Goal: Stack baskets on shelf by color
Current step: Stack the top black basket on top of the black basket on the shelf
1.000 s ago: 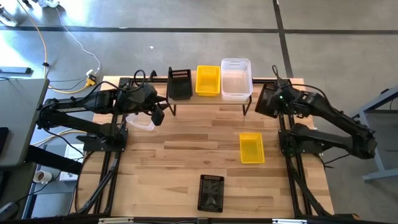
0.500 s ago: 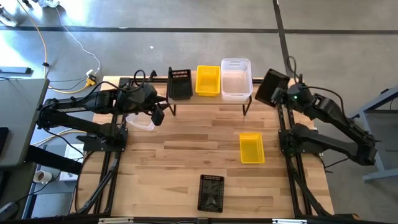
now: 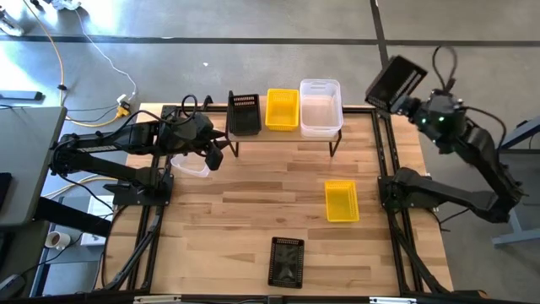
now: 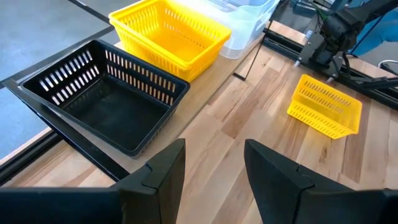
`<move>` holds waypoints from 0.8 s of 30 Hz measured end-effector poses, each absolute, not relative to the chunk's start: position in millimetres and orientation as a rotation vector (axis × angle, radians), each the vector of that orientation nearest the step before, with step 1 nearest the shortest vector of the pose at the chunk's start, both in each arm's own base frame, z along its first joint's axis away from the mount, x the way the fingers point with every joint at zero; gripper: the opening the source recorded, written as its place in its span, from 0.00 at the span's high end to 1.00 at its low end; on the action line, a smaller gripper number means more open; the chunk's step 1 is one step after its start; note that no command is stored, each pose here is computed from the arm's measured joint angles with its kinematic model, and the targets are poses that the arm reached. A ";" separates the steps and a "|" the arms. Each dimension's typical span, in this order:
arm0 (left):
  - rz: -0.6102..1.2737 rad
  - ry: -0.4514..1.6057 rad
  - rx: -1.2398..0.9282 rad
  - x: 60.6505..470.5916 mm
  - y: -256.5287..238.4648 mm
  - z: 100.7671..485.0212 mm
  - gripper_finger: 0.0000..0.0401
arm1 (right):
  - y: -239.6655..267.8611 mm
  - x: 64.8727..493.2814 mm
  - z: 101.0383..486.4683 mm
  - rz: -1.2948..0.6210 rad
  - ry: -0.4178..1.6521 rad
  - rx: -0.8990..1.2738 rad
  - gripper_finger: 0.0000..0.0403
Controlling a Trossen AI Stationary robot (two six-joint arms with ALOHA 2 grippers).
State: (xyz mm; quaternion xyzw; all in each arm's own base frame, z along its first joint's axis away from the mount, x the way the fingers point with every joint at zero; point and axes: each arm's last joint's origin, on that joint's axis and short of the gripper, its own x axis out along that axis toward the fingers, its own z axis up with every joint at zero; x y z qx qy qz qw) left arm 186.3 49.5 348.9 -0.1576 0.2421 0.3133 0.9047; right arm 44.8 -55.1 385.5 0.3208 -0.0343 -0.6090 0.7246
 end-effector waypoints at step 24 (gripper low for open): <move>0.499 0.640 -0.258 185.0 22.6 340.3 0.62 | -40.6 184.7 395.7 -0.735 0.106 0.737 1.00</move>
